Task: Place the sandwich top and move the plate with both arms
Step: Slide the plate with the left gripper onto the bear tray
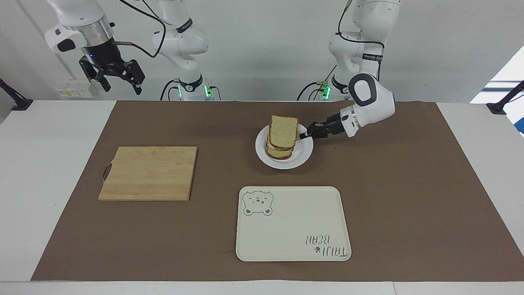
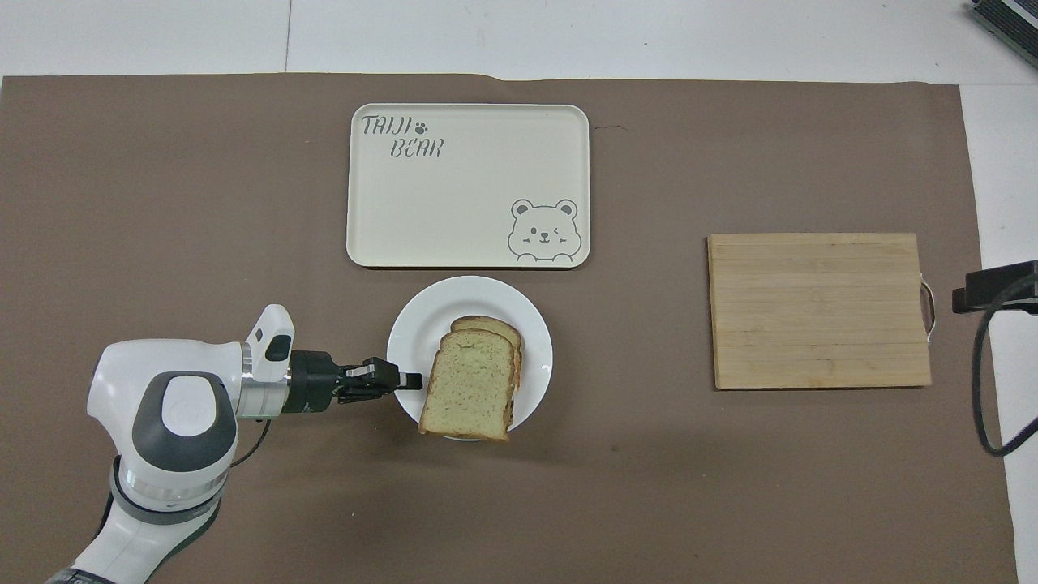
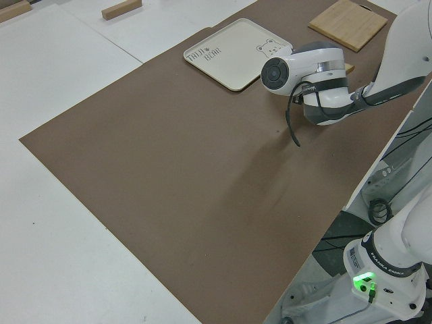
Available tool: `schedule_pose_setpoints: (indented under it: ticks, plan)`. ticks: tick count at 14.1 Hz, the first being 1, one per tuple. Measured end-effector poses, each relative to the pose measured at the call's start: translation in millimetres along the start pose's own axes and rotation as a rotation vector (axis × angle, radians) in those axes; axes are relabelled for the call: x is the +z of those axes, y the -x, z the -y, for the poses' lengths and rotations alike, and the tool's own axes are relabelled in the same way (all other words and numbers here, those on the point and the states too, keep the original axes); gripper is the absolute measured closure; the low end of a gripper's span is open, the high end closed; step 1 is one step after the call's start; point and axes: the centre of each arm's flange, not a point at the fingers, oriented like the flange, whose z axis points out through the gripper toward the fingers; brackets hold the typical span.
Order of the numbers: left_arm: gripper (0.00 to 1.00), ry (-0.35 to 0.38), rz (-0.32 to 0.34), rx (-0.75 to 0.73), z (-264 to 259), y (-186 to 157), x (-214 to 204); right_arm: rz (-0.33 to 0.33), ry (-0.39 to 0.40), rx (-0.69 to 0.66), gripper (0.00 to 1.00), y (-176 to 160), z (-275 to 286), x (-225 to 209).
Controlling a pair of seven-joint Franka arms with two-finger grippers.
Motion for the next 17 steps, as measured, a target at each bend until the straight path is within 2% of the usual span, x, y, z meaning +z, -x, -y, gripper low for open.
schedule_pose_setpoints:
  ticks: [9, 17]
  plan:
    - [0.94, 0.041, -0.062, 0.024, -15, -69, -49, -0.011, -0.004, 0.0, 0.0, -1, 0, -1]
    - [0.94, 0.036, -0.062, 0.061, -31, -109, -74, -0.011, -0.004, -0.001, 0.0, -1, 1, -1]
